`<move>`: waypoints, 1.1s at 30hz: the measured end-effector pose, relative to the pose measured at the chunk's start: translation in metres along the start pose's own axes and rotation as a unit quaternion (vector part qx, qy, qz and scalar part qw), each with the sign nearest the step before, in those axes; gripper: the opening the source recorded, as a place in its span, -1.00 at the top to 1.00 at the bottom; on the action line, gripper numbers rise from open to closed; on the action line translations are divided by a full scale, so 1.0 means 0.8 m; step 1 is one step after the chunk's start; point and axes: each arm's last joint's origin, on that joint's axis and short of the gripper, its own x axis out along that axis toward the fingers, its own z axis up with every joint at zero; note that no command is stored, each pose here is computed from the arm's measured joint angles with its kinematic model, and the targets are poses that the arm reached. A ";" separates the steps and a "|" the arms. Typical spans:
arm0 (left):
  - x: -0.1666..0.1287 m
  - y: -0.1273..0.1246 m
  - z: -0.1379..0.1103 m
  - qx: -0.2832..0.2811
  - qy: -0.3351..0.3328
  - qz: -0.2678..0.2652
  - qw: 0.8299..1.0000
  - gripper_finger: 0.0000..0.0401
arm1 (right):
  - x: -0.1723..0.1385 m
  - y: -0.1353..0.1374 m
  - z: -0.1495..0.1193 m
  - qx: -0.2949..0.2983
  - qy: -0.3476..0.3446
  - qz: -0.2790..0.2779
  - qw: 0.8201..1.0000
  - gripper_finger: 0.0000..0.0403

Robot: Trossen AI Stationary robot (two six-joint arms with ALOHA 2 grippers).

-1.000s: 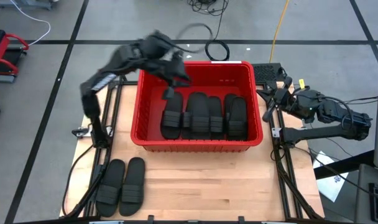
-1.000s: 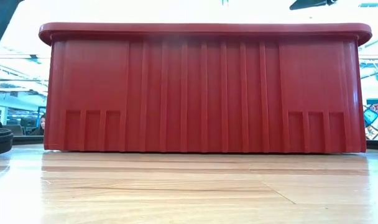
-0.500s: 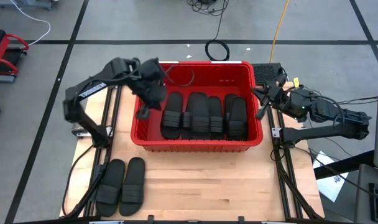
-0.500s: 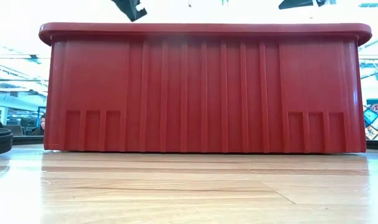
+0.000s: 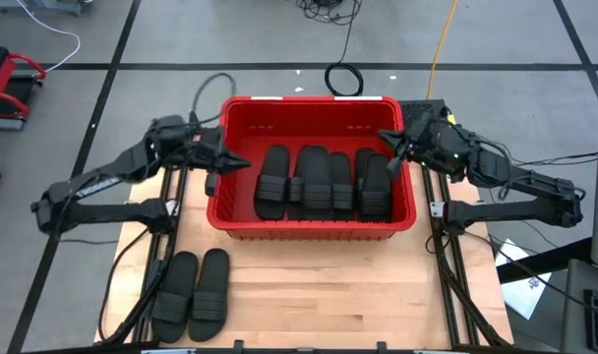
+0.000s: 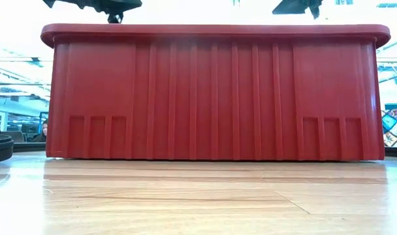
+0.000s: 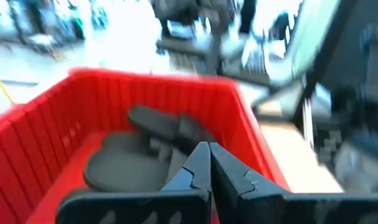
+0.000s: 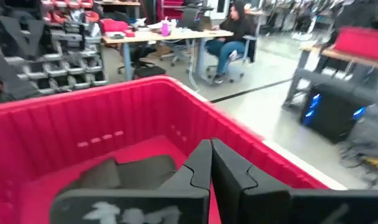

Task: Pick and place slides into bin
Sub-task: Put the black slide into the red bin

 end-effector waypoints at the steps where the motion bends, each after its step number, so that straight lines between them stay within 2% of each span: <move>1: -0.003 0.000 -0.004 -0.006 -0.023 0.006 1.000 1.00 | 0.004 -0.002 0.000 0.010 0.002 0.005 1.000 1.00; 4: -0.013 0.000 -0.012 -0.019 -0.067 0.032 0.997 1.00 | 0.019 -0.006 -0.001 0.029 0.006 0.042 0.999 1.00; 9: -0.017 0.005 -0.016 -0.027 -0.090 0.074 0.993 1.00 | 0.046 -0.017 0.001 0.028 -0.006 0.094 0.995 1.00; 16: -0.020 0.008 -0.014 0.022 -0.105 0.089 0.990 1.00 | 0.079 -0.045 0.003 0.037 0.014 0.155 0.987 1.00; 19: -0.019 0.014 -0.024 0.011 -0.114 0.099 0.989 1.00 | 0.093 -0.059 0.012 0.041 0.029 0.189 0.981 1.00; 23: -0.018 0.021 -0.037 -0.024 -0.142 0.102 0.984 1.00 | 0.116 -0.075 0.032 0.055 0.068 0.245 0.965 1.00; 27: -0.015 0.023 -0.050 -0.048 -0.154 0.103 0.982 1.00 | 0.142 -0.080 0.049 0.064 0.138 0.297 0.943 1.00; 33: -0.014 0.025 -0.056 -0.063 -0.153 0.111 0.980 0.99 | 0.180 -0.077 0.049 0.043 0.217 0.333 0.917 0.99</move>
